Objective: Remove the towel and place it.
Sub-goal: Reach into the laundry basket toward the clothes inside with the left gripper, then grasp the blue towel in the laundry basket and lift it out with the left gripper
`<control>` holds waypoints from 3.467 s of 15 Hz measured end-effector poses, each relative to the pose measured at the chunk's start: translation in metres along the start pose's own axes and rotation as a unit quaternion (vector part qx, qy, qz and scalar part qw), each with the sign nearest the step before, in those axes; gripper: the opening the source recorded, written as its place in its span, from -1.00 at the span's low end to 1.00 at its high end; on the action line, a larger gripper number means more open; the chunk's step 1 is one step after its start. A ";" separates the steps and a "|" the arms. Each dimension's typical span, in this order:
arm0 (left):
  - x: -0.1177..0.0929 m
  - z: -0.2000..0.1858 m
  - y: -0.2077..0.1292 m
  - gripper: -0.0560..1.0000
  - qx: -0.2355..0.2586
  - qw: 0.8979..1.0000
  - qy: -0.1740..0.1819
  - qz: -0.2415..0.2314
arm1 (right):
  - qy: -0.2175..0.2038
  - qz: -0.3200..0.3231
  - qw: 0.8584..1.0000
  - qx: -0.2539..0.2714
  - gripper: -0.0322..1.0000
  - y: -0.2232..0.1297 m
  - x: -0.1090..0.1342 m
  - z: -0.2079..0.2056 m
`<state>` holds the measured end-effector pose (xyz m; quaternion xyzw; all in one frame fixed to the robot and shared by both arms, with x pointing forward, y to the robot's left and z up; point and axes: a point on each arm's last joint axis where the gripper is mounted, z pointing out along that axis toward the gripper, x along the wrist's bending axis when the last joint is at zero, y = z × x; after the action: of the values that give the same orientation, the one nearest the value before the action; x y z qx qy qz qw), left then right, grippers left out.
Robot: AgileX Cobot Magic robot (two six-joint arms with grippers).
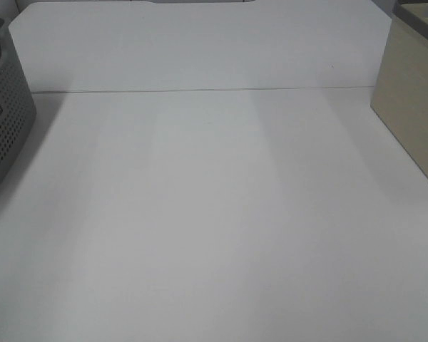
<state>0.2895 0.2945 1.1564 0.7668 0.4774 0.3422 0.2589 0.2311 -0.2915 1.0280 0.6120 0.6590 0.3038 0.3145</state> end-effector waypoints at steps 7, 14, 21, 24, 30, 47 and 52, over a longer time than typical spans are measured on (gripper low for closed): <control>0.090 0.073 0.096 0.98 0.176 0.965 0.104 0.166 | 0.000 0.000 1.000 0.000 0.60 0.000 0.000 0.000; 0.186 0.172 0.070 0.98 0.312 0.901 0.118 0.277 | 0.000 0.000 1.000 0.000 0.60 0.000 0.000 0.000; 0.209 0.293 0.026 0.98 0.354 0.871 0.060 0.335 | 0.000 0.000 1.000 0.000 0.60 0.000 0.000 0.000; 0.212 0.319 0.014 0.98 0.359 0.856 0.053 0.368 | 0.000 0.000 1.000 0.000 0.60 0.000 0.000 0.000; 0.188 0.381 -0.011 0.97 0.374 0.830 -0.010 0.415 | 0.000 0.000 1.000 0.000 0.60 0.000 0.000 0.000; 0.193 0.355 0.036 -0.89 0.364 0.860 0.062 0.351 | 0.000 0.000 1.000 0.000 0.60 0.000 0.000 0.000; 0.183 0.266 0.120 -0.89 0.256 0.902 0.141 0.319 | 0.000 0.000 1.000 0.000 0.60 0.000 0.000 0.000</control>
<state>0.6179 0.3936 1.1261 0.8615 0.3100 0.3772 -0.1393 0.2311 -0.2915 1.0280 0.6120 0.6590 0.3038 0.3145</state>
